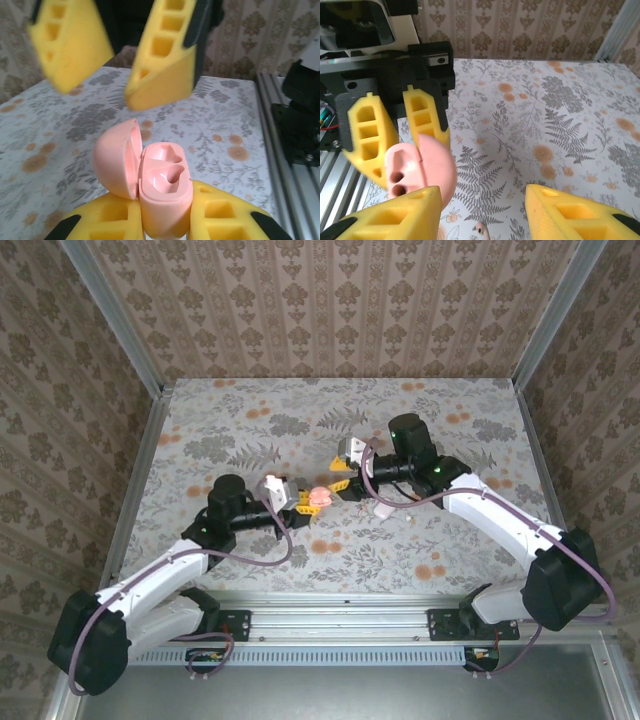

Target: Insert wireless bluetooth earbuds into charging case

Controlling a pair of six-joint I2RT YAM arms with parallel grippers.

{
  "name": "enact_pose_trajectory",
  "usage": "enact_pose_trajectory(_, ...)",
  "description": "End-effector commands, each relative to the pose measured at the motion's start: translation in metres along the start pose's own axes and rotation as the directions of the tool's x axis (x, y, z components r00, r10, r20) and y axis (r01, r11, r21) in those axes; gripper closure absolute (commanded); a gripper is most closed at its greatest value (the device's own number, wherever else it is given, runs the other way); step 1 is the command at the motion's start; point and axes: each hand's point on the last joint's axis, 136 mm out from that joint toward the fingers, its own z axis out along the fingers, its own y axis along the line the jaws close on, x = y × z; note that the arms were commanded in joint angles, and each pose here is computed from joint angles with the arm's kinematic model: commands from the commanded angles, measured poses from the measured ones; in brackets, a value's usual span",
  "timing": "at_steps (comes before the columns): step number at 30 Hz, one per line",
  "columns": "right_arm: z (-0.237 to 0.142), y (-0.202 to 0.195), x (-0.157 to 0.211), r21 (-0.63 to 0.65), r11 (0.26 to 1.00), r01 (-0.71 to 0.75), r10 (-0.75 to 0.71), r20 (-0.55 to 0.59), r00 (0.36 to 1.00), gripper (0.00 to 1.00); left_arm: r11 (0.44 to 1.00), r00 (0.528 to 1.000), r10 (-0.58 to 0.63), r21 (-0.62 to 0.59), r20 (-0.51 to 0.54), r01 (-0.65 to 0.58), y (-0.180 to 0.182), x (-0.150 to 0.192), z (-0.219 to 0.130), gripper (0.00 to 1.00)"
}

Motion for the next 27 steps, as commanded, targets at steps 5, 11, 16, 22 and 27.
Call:
enact_pose_trajectory(5,-0.019,-0.006,0.005,0.108,0.990,-0.093,0.103,-0.089,0.991,0.53,0.981,0.995,-0.028,-0.191,0.092,0.045,0.034,-0.007,-0.018,0.85)
enact_pose_trajectory(11,-0.022,-0.004,0.035,0.104,0.995,-0.009,0.035,-0.248,0.968,0.54,0.923,0.993,-0.077,-0.371,0.095,0.107,0.065,0.011,-0.042,0.85)
enact_pose_trajectory(16,-0.013,0.007,0.055,-0.021,0.995,0.100,-0.101,-0.369,0.924,0.51,0.858,0.990,-0.112,-0.494,0.087,0.141,0.087,0.025,-0.066,0.85)
enact_pose_trajectory(22,0.013,0.009,0.079,-0.173,0.970,0.168,-0.230,-0.449,0.863,0.52,0.772,0.983,-0.163,-0.610,0.083,0.180,0.104,0.040,-0.086,0.85)
enact_pose_trajectory(27,0.043,0.011,0.104,-0.297,0.933,0.202,-0.333,-0.505,0.796,0.52,0.747,0.983,-0.172,-0.643,0.063,0.172,0.105,0.048,-0.094,0.85)
